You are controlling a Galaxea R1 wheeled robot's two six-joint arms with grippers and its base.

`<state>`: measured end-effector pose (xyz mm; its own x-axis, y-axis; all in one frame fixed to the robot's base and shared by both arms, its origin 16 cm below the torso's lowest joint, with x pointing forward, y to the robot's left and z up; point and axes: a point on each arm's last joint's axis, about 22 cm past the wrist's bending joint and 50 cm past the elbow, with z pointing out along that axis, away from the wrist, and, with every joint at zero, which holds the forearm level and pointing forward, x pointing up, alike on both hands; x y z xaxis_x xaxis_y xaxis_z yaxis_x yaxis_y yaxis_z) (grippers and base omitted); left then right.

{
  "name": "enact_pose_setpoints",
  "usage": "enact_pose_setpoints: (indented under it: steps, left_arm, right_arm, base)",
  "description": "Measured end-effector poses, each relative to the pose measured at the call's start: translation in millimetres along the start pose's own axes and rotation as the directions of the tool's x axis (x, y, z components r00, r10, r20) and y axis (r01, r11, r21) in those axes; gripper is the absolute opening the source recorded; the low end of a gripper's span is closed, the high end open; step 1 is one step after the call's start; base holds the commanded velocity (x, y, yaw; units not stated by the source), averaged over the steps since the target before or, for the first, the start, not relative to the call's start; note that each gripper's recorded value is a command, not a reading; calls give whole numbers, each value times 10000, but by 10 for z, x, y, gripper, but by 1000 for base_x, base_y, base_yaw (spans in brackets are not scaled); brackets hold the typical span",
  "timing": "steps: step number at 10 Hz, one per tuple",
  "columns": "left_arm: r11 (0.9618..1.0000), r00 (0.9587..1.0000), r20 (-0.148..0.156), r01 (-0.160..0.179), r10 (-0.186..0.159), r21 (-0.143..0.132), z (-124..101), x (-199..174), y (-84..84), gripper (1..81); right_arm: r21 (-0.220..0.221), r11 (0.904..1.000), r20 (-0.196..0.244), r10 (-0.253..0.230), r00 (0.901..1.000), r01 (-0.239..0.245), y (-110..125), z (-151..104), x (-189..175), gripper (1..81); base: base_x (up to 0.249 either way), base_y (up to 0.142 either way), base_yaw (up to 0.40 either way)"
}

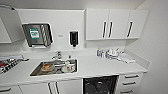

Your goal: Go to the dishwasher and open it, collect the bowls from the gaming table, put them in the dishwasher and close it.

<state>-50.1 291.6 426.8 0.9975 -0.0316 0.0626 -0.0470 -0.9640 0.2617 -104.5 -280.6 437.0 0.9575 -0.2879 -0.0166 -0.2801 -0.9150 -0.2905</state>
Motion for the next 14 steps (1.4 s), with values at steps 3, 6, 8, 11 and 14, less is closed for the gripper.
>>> enact_pose_setpoints:
  steps: [3,6,8,11,14]
  left_arm:
    - [10000,9996,-277,-51,52,20,8,175,-17,10]
    - [10000,9995,-300,-45,46,13,11,205,-13,10]
    - [10000,9993,-377,-48,48,4,14,259,-11,10]
    - [10000,9998,-211,1,0,43,-2,130,-36,10]
    - [9999,9995,-319,27,-32,-162,-25,159,2,10]
  right_arm:
    - [-2,10000,220,30,9998,-29,10,-5,-149,10]
    - [28,10000,39,0,10000,0,-18,7,-21,10]
    - [42,10000,-21,-10,10000,10,-31,9,39,10]
    - [169,9998,146,37,9999,-39,-30,-32,-65,10]
    - [619,9980,179,88,9998,-99,-110,-137,-34,10]
  base:
    - [138,0,0]
    - [139,0,0]
    - [0,0,0]
    - [0,0,0]
    - [0,0,0]
